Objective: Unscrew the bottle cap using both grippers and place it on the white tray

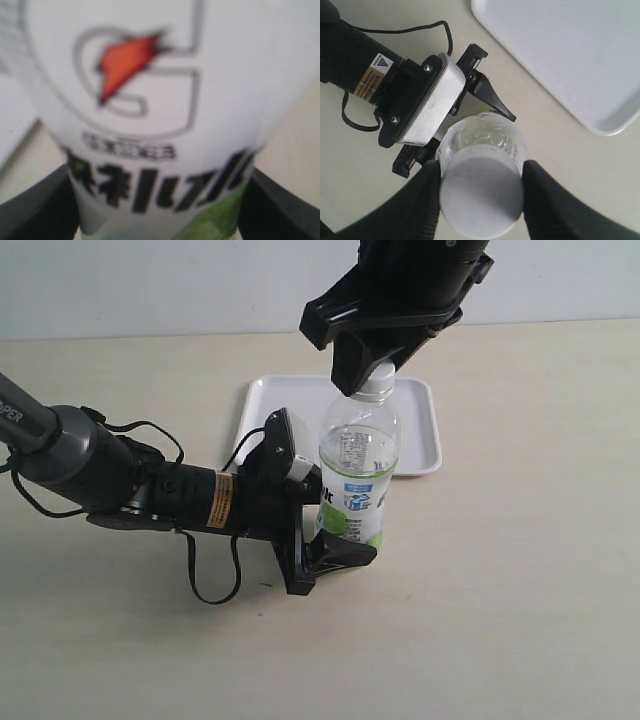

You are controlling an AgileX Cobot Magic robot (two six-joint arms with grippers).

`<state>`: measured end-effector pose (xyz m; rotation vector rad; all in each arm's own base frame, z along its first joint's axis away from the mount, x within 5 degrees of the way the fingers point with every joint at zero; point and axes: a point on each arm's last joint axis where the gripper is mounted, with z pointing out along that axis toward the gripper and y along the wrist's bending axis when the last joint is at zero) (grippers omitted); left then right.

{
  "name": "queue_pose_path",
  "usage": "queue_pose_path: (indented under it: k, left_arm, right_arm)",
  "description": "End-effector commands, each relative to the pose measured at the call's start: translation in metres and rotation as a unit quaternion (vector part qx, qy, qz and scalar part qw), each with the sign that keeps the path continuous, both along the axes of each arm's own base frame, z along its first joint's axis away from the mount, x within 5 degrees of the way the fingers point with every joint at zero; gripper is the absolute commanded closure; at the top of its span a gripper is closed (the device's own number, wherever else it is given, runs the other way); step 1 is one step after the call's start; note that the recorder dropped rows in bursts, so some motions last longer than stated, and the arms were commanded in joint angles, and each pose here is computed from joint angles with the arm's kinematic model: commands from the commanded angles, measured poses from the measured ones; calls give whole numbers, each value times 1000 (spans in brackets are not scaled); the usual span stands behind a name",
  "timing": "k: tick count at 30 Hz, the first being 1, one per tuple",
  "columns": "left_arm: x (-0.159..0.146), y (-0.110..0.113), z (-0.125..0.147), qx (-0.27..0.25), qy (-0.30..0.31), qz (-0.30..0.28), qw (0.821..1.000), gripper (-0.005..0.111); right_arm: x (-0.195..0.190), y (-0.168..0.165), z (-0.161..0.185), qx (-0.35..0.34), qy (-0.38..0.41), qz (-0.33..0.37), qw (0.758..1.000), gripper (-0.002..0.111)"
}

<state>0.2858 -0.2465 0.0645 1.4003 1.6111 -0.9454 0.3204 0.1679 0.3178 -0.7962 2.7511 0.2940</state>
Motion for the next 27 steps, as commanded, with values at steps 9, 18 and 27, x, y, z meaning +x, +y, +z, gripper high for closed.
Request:
queue_pose_path:
  k: [9, 18, 27]
  left_arm:
    - [1, -3, 10, -22, -7, -3, 1000, 107]
    - [1, -3, 10, -22, -8, -3, 1000, 107]
    - [1, -3, 10, -22, -8, -3, 1000, 107]
  right_arm:
    - [-2, 1, 7, -54, -91, 277, 955, 108]
    - [-1, 1, 7, -96, -146, 476, 862, 108]
    - [-1, 0, 7, -100, -139, 454, 875, 67]
